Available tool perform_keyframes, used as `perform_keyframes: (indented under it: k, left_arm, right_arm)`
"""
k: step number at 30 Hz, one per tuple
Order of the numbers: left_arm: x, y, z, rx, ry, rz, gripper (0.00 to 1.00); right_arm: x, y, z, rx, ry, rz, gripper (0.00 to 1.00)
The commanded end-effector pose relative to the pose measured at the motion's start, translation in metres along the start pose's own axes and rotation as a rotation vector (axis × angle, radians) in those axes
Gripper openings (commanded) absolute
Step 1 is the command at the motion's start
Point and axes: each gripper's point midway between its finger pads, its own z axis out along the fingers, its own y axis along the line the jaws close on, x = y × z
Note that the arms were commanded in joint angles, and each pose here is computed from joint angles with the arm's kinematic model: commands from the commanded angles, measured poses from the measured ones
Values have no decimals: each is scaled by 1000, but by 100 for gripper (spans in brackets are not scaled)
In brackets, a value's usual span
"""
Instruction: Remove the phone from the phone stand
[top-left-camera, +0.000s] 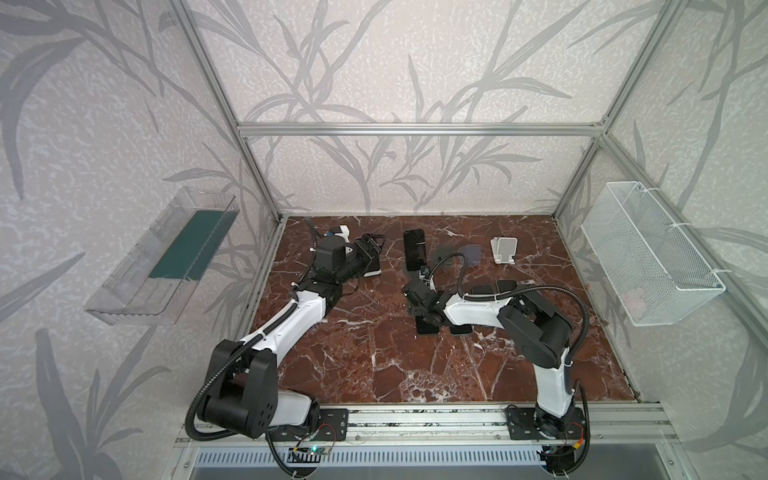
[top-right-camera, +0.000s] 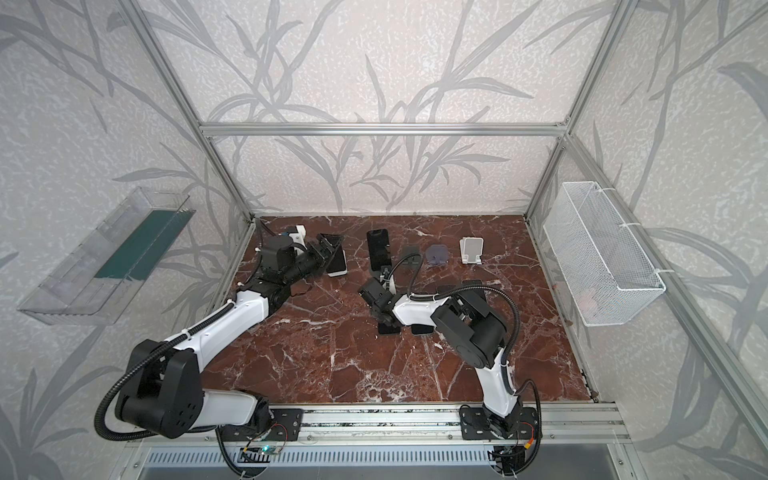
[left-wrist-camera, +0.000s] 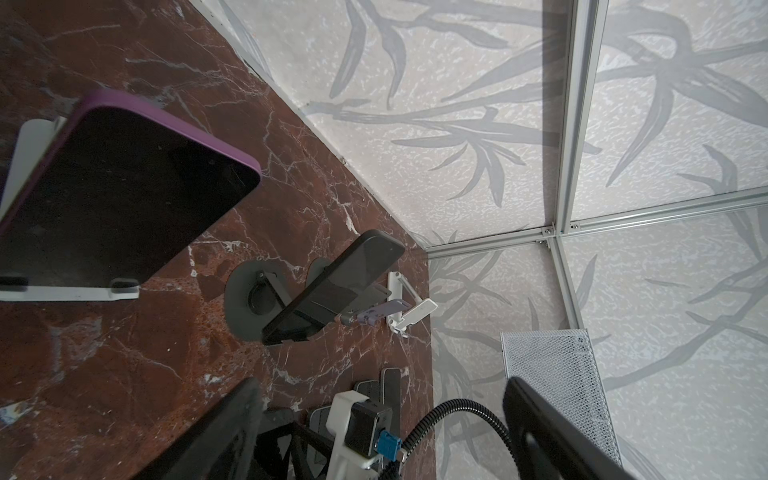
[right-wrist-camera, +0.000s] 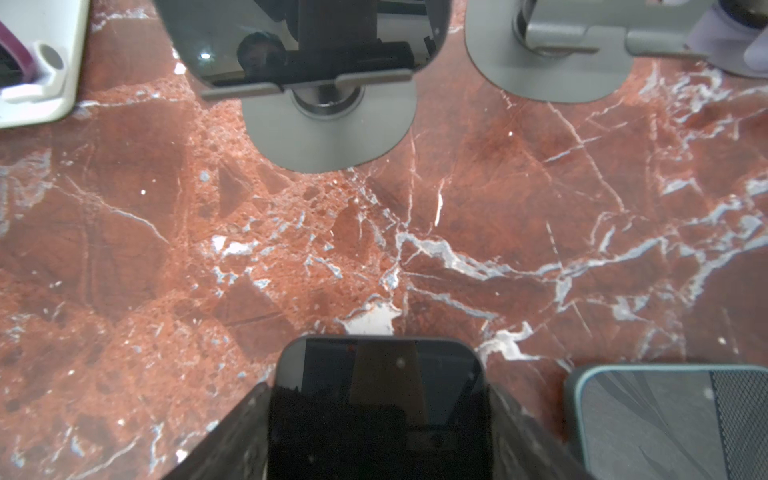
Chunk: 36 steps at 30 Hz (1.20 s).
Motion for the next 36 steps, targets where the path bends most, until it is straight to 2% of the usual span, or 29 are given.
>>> perform_keyframes:
  k: [1,7,13,19,25,30,33,36]
  left_arm:
    - [-6,-21,-3,44,-11,20,91]
    - [-8,-27,-7,63,-16,19,91]
    - [-11,-27,-10,48,-37,47,91]
    - [-19,-36,-22,40,-81,119,91]
    - [-12,-18,-11,-20,-64,146,91]
    - [1,-12,-3,-73,-30,210,91]
    - [11,-15,-2,-103,-14,279,91]
    - [24,-24,0,-86,12,320,92]
  right_arm:
    - [51,-36,-1,101,161,-65,77]
    - [45,-19,-15,21,161,-92,78]
    - [15,-11,-35,8,117,-110,87]
    - [-46,-6,-91,-54,-31,-229,94]
    - [-86,-14,-168,-212,-268,-304,94]
    - [-118,-54,-214,-145,-506,-278,95]
    - [-116,-64,-225,-169,-544,-219,95]
    - [-96,-56,-219,-299,-585,-190,95]
